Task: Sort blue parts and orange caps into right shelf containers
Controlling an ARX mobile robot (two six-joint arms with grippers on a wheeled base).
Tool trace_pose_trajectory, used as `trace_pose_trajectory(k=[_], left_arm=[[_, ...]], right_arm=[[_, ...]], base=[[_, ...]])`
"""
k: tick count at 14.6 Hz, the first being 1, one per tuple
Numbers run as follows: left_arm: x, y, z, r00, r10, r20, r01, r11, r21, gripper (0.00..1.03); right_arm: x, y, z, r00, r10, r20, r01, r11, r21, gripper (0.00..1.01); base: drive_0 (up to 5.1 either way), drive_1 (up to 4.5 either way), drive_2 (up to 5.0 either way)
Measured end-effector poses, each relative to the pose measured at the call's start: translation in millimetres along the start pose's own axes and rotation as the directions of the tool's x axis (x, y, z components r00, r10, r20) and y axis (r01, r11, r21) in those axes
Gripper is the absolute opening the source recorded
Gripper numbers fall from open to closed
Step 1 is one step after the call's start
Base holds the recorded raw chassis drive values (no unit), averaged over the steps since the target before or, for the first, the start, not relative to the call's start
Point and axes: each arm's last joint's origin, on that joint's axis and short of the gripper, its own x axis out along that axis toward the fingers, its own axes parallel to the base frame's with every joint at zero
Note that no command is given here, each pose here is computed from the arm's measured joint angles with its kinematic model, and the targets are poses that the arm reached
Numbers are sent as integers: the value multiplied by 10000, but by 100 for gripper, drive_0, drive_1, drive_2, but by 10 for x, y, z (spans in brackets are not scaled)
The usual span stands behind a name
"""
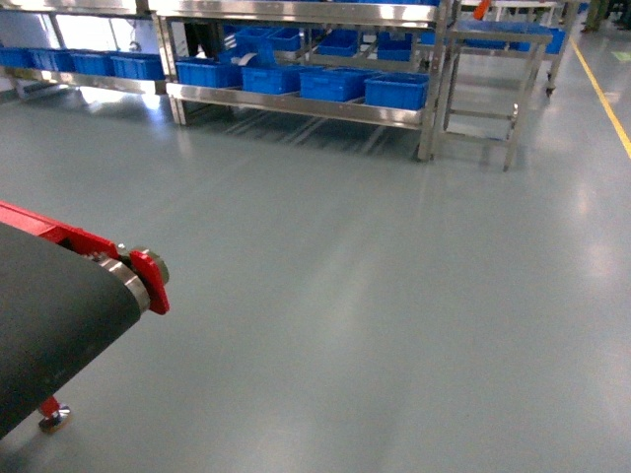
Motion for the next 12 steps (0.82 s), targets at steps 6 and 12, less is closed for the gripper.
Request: trace_pose_trajectory(k=[6,12], left_arm=[[0,0,0,10000,0,0,0,10000,0,42],[0,0,0,10000,4,0,-4,10000,0,42]], right_arm=[[0,0,0,10000,0,-4,0,10000,0,44],[0,0,0,10000,0,0,0,10000,0,44]], base=[[-160,-160,-160],[-161,-161,-161]])
